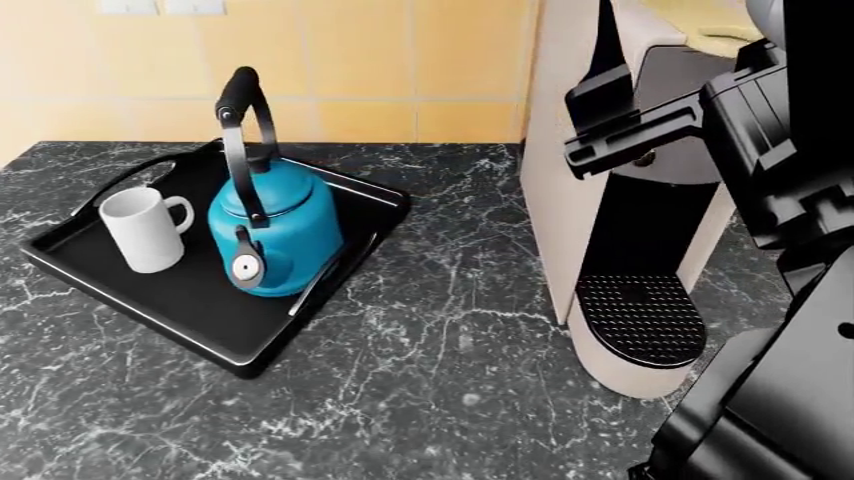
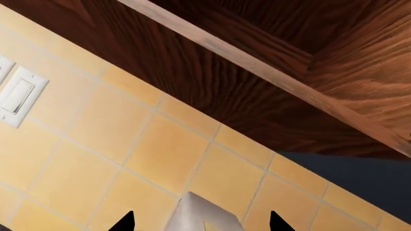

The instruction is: Pick the kettle from the counter and place it on the tray. Then pick the mug from the cabinet and place it on the tray. Then close the cabinet doors.

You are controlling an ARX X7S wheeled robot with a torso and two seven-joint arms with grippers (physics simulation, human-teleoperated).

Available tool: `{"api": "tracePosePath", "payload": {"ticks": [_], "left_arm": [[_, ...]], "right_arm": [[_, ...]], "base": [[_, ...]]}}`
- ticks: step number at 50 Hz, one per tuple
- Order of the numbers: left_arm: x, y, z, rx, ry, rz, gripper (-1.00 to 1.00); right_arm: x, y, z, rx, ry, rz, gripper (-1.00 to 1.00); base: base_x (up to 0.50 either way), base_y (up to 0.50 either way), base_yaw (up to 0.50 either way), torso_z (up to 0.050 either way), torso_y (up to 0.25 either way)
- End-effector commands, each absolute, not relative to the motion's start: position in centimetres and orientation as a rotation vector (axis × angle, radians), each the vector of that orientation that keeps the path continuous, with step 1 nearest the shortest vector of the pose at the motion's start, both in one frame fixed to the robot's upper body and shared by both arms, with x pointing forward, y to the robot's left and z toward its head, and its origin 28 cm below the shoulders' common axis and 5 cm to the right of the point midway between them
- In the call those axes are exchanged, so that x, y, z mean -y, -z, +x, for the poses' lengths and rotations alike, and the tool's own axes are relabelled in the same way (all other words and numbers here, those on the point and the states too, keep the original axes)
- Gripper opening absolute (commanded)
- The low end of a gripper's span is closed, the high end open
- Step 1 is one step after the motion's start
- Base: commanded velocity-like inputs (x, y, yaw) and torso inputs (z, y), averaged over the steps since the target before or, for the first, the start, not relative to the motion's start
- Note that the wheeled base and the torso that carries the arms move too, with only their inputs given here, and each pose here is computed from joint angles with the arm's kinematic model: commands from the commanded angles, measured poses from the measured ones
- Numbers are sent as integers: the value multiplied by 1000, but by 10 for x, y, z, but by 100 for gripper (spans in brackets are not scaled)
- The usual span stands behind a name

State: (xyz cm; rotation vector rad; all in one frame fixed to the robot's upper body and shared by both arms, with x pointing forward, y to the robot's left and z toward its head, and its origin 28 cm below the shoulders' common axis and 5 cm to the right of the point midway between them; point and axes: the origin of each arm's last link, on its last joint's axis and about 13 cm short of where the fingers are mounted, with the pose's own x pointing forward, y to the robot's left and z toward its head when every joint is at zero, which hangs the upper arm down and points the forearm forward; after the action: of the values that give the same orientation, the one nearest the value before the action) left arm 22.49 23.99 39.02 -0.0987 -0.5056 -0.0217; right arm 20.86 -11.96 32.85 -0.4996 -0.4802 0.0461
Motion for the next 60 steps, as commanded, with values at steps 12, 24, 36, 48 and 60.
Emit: {"api": "tracePosePath", "payload": {"ticks": [12, 24, 36, 48, 60], "left_arm": [[-240, -393, 224, 510, 24, -100, 100], [-239, -393, 223, 512, 25, -100, 100], [-239, -389, 225, 499, 27, -96, 100], [-239, -371, 232, 442, 34, -86, 100], [-240, -377, 231, 456, 28, -92, 100]], "right_arm": [[119, -331, 207, 483, -48, -505, 100], [119, -330, 206, 485, -46, -501, 100], [119, -329, 207, 485, -47, -500, 100], [120, -328, 207, 483, -46, -499, 100], [119, -329, 207, 485, -47, -499, 100]], "base": [[2, -163, 0, 0, 0], [2, -161, 0, 0, 0], [2, -159, 0, 0, 0], [2, -151, 0, 0, 0], [2, -142, 0, 0, 0]]}}
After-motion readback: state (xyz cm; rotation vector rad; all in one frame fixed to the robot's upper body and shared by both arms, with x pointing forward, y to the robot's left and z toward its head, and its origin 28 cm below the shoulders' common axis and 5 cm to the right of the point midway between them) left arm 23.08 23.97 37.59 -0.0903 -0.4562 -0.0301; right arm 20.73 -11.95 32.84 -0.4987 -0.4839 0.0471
